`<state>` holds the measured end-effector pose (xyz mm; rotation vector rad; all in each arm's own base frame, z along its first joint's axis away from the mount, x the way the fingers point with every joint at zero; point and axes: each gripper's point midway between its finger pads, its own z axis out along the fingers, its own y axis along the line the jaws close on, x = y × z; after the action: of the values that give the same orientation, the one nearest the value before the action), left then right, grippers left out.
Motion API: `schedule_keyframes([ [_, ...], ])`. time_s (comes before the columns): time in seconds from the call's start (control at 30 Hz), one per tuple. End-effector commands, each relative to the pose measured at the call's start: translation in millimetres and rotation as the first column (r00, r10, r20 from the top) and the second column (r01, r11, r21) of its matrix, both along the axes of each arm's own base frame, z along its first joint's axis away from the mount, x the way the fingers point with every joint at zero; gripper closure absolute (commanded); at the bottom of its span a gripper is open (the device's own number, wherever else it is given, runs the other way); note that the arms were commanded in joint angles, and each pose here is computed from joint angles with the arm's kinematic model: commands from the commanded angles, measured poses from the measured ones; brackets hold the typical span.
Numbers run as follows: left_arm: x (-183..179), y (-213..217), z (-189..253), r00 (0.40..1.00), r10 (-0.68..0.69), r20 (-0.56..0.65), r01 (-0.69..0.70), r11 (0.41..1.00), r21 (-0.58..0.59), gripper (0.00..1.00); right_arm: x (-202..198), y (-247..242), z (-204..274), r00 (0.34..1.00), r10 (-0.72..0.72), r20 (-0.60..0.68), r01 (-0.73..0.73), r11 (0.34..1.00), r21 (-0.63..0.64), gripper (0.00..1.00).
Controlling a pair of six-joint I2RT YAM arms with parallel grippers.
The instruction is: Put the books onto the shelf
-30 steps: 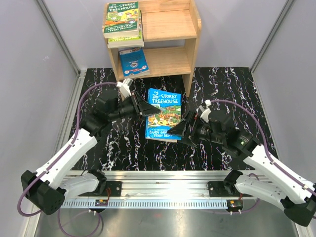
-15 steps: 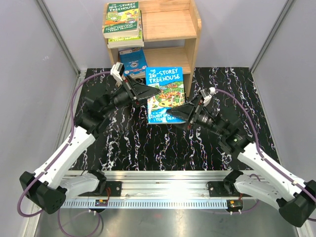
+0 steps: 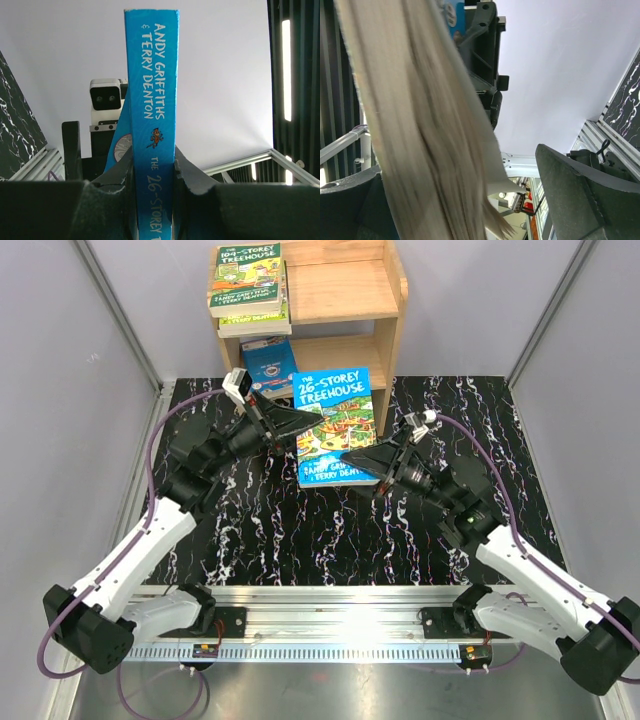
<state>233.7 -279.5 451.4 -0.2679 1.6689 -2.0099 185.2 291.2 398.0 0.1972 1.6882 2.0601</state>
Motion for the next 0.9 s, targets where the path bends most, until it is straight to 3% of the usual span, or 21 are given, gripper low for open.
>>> schedule_keyframes([
  [0.0,-21.3,13.6,43.5,0.992,0.009,0.129,0.004,0.995,-0.101,1.00,-7.0,-8.5,12.2,0.999,-0.003,0.039,0.002,1.000,0.023,0.00],
  [0.03,-22.1,13.9,45.1,0.991,0.011,0.137,0.002,0.996,-0.094,1.00,-7.4,-10.5,12.9,0.999,-0.009,0.043,0.008,1.000,0.021,0.00],
  [0.17,-18.3,11.3,33.8,0.989,0.027,0.147,-0.026,1.000,-0.006,1.00,-10.8,-13.5,8.3,0.999,-0.011,0.030,0.012,1.000,-0.012,0.24],
  [0.2,-16.8,10.5,27.3,0.991,0.027,0.129,-0.030,0.999,0.018,1.00,-11.3,-14.0,6.9,0.999,-0.012,0.035,0.013,1.000,-0.022,0.46],
  [0.3,-15.7,12.4,15.9,0.991,0.047,0.125,-0.054,0.997,0.053,1.00,-16.8,-15.8,3.3,0.999,-0.003,0.048,0.006,0.998,-0.063,0.76],
  [0.4,-13.2,15.3,2.5,0.990,0.077,0.118,-0.088,0.991,0.096,1.00,-20.0,-17.1,-1.8,0.998,-0.002,0.057,0.009,0.992,-0.124,0.91],
  [0.53,-11.2,20.3,-5.3,0.984,0.111,0.141,-0.137,0.972,0.191,1.00,-21.1,-19.4,-4.4,0.997,-0.010,0.071,0.025,0.977,-0.213,0.95],
  [0.57,-8.4,20.4,-10.5,0.978,0.115,0.174,-0.156,0.958,0.241,1.00,-20.7,-20.0,-24.9,1.000,-0.011,0.002,0.011,0.958,-0.288,0.94],
  [0.67,-3.0,28.4,-26.0,0.977,0.139,0.164,-0.194,0.900,0.391,1.00,-20.8,-22.3,-41.4,1.000,-0.005,-0.011,0.000,0.915,-0.404,0.93],
  [0.87,7.1,36.1,-23.3,0.965,0.164,0.205,-0.245,0.842,0.481,1.00,-20.5,-29.9,-57.3,0.999,-0.035,-0.035,0.014,0.874,-0.485,1.00],
])
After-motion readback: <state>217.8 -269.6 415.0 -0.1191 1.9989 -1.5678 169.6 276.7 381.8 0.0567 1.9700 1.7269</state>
